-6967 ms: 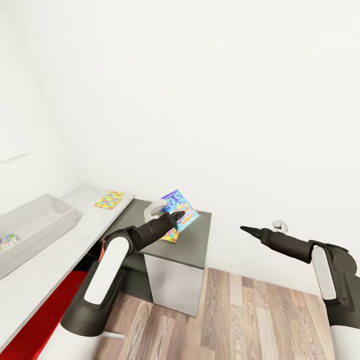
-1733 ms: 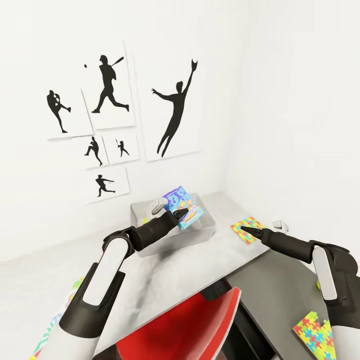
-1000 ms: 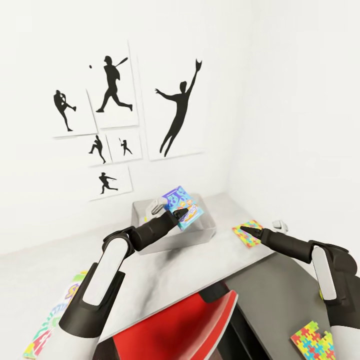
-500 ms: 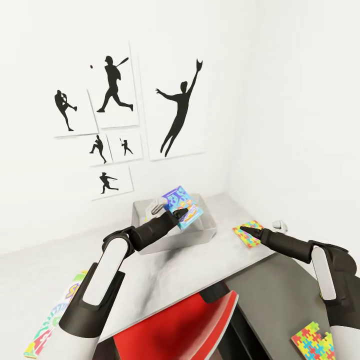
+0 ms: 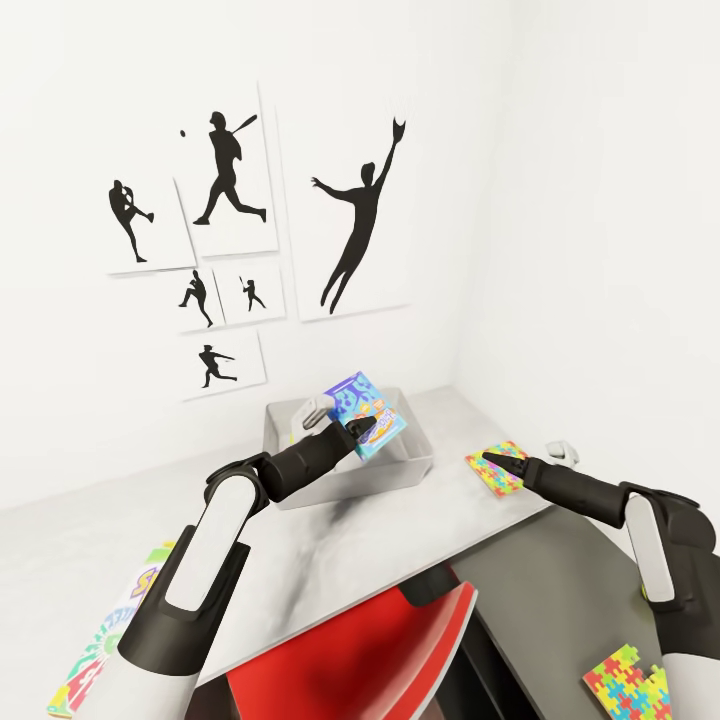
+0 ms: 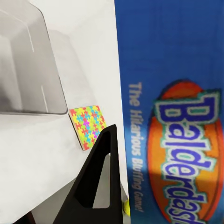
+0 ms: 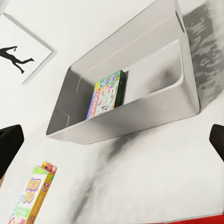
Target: Put all the toys in the child's room - the three board games (two on the bed and one on the table), the two jigsaw puzzles on the table, and the tennis ball on the table - inside the toy box on the table in the child's room.
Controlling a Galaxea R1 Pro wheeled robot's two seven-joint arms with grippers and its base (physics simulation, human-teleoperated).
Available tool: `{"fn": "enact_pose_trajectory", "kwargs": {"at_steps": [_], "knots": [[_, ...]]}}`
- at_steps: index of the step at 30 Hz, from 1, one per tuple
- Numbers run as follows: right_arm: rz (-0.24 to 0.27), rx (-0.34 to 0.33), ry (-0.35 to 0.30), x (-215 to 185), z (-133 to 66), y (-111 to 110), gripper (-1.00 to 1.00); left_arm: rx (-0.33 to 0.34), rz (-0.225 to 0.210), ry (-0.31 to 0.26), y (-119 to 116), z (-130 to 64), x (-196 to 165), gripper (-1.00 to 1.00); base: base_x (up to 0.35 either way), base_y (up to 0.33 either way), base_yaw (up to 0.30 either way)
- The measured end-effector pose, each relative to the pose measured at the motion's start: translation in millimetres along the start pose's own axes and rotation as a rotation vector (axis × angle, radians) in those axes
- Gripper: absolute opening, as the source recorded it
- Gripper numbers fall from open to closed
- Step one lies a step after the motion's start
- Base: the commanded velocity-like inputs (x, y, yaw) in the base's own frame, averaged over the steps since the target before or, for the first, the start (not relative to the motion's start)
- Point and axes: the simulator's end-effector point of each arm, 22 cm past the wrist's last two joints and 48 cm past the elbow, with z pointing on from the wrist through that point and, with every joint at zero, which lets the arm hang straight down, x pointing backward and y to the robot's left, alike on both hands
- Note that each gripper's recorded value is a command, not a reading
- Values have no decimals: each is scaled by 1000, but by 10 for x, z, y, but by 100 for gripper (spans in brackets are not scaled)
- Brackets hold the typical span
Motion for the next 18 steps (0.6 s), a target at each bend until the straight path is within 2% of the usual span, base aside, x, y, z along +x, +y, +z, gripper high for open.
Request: {"fn": "enact_pose_trajectory", "kwargs": {"at_steps": [18], "knots": [[-15,-5,-4,-8,0,20,100,-1,0,0,4,-1,-1,-100,2,0,0]]}}
